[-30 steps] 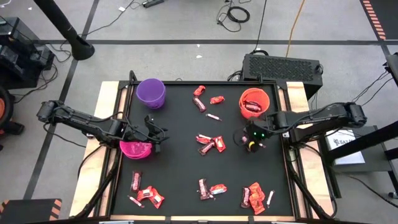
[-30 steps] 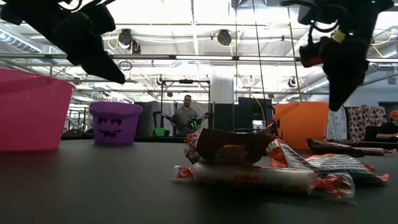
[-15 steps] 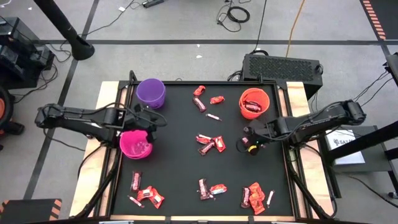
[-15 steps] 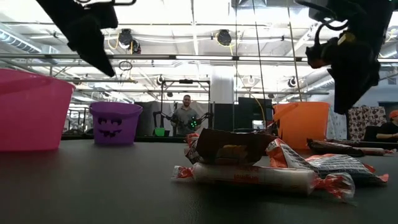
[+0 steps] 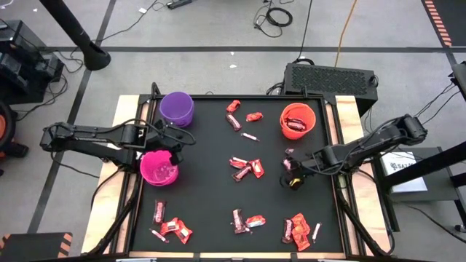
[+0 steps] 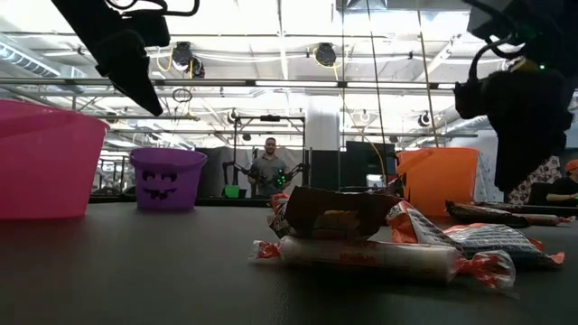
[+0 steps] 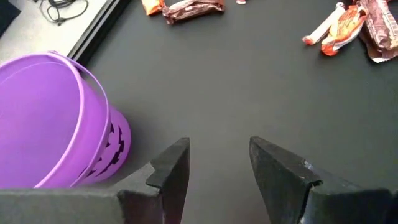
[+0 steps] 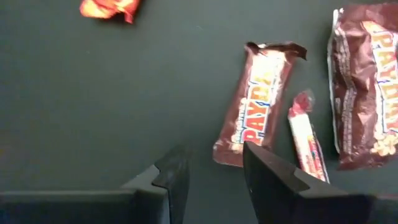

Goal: Sort candy by brand, put in halloween buckets
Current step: Put the brown candy into the orange bucket

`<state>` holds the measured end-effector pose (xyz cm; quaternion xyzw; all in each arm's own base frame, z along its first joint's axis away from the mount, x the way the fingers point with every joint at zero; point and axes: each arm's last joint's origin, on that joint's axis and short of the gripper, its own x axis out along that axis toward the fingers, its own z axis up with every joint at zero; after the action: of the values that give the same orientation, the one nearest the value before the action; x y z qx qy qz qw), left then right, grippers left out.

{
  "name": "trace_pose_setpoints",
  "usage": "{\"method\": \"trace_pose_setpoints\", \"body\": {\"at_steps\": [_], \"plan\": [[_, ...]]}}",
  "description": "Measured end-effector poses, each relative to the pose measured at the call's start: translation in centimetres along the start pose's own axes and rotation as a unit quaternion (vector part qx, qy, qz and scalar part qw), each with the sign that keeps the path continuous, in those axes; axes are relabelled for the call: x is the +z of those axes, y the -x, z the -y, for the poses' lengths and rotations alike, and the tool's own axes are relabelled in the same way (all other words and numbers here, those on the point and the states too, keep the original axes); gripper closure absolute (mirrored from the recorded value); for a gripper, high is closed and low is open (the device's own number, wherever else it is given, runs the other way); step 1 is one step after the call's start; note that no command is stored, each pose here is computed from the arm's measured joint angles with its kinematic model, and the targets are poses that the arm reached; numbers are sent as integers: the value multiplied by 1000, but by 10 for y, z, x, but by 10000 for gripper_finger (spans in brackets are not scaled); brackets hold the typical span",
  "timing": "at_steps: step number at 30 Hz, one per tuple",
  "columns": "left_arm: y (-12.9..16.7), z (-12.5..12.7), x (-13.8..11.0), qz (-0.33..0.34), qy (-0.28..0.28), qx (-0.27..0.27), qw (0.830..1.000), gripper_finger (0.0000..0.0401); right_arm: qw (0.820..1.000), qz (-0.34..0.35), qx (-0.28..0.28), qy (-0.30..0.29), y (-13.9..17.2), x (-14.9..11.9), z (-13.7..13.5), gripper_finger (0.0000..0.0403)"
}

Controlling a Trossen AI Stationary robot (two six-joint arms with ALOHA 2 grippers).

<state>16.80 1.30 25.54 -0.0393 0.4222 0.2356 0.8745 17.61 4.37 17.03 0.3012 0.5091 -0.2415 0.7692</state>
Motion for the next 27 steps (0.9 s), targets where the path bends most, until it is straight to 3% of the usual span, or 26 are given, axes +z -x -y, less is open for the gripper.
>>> {"method": "trace_pose_setpoints", "body": {"at_steps": [12, 19, 23, 27], "plan": [[0, 1, 1, 4, 2, -7, 1000, 225, 996, -18, -81, 31, -35, -6, -7, 267], [0, 1, 1, 4, 2, -7, 1000, 225, 993, -35, -107, 18, -41, -7, -6, 270], [0, 1, 1, 4, 2, -7, 1000, 225, 992, -41, -118, 11, -40, -8, -4, 295], [0, 1, 1, 4, 2, -7, 1000, 225, 992, -42, -119, 14, -39, -7, -5, 348]]}}
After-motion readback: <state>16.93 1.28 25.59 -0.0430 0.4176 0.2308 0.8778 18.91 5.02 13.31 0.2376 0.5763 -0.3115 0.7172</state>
